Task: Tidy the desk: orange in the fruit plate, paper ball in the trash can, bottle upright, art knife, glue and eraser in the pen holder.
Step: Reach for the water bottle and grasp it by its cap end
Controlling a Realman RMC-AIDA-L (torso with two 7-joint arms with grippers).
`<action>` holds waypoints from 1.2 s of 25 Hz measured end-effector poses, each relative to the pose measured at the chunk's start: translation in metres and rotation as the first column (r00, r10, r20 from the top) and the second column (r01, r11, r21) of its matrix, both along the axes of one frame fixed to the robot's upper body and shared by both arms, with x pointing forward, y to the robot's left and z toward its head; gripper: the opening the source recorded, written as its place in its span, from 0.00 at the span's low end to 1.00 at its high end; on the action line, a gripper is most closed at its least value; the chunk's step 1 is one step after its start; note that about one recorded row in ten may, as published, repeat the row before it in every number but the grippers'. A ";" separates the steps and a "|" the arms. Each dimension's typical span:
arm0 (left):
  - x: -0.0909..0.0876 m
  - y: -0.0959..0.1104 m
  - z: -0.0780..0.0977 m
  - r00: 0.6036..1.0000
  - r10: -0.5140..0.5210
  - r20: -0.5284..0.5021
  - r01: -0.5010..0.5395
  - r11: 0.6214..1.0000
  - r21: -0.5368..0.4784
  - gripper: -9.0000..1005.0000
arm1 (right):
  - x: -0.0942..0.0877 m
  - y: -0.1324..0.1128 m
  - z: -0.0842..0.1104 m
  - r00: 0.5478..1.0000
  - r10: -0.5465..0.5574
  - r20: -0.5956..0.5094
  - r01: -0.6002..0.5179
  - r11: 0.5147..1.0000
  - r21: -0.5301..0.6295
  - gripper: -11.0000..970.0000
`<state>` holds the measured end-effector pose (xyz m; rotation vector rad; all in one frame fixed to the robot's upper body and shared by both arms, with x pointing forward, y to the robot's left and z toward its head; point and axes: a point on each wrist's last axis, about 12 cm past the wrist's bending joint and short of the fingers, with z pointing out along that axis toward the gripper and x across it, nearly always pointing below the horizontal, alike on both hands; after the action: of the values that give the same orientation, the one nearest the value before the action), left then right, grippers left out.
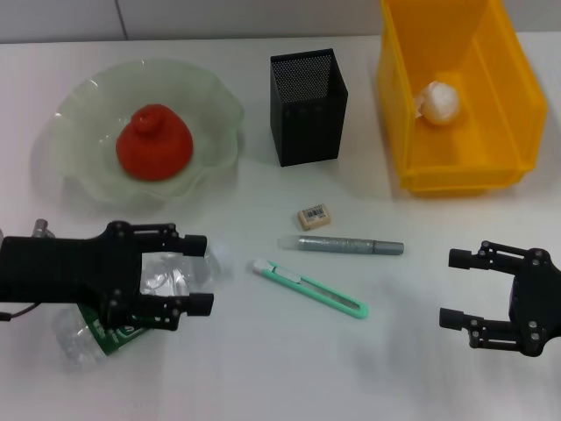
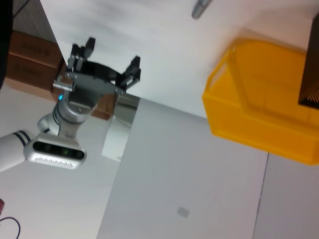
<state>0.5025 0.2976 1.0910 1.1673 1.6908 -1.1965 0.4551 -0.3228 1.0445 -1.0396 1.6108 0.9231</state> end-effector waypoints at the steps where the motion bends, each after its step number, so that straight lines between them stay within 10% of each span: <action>1: 0.002 -0.001 0.002 1.000 0.005 0.000 -0.005 1.000 -0.005 0.78 | 0.000 0.000 0.000 1.000 0.000 0.000 0.000 1.000 0.000 0.79; 16: 0.063 -0.047 0.055 0.989 0.048 -0.137 0.000 0.944 0.330 0.78 | -0.002 -0.001 0.000 1.000 -0.009 -0.010 0.009 1.000 0.009 0.79; 30: 0.082 -0.117 0.097 0.974 0.086 -0.210 0.090 0.705 0.704 0.78 | -0.001 -0.001 0.000 1.000 -0.014 -0.007 0.014 1.000 0.013 0.79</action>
<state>0.5841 0.1802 1.1876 1.5099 2.4556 -0.6735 0.4537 -0.3236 1.0445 -1.0159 1.6137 0.9270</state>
